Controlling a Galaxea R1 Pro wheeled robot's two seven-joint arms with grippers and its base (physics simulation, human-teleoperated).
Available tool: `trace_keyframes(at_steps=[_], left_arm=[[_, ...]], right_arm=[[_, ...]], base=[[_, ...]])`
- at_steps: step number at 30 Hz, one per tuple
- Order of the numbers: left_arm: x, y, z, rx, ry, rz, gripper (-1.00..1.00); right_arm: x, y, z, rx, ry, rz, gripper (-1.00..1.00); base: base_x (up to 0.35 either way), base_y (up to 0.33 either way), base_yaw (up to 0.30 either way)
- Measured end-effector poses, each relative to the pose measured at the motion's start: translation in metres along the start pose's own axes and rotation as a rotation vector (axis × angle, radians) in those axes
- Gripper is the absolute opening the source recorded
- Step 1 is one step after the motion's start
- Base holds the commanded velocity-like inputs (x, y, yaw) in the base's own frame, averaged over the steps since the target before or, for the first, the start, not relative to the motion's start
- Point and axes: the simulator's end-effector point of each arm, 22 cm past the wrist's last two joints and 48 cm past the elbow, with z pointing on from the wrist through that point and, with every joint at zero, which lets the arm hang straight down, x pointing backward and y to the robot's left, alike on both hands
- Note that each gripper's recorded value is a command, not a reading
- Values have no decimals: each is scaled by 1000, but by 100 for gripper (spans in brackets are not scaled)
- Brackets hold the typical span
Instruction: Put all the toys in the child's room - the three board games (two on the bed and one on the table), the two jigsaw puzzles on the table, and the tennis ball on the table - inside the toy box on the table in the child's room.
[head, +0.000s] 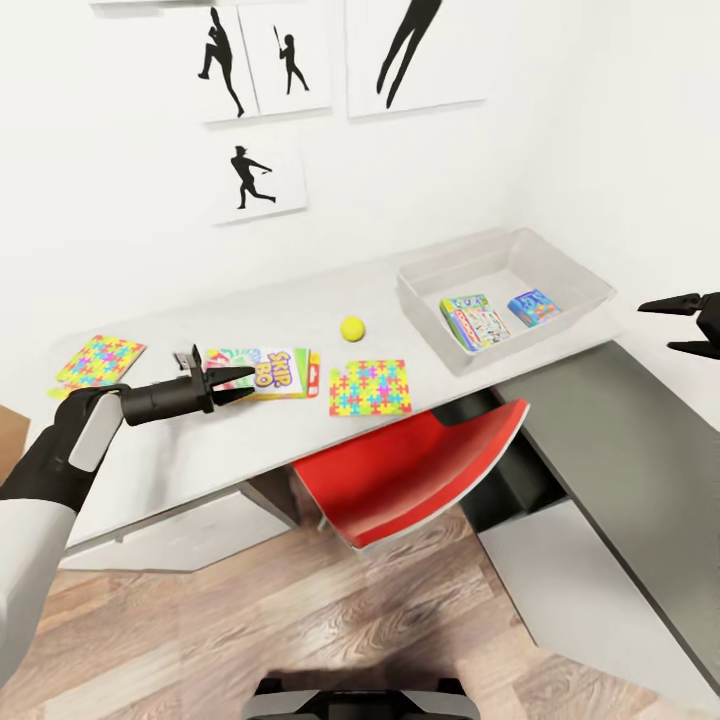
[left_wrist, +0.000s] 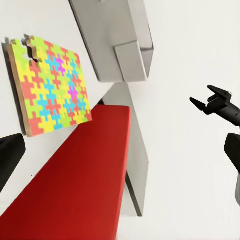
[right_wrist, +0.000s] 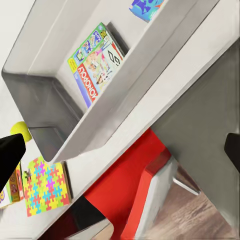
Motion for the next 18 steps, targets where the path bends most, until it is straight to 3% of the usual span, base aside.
trace_keyframes(at_steps=[5,18], left_arm=[[-2,1,-4,-8,-2,3,100],[-3,3,-8,-13,-4,4,100]], right_arm=[[1,-1,1,1,1,1,100],[3,0,3,-1,4,2,100]], base=[[-166,43,-195],[-43,7,-261]])
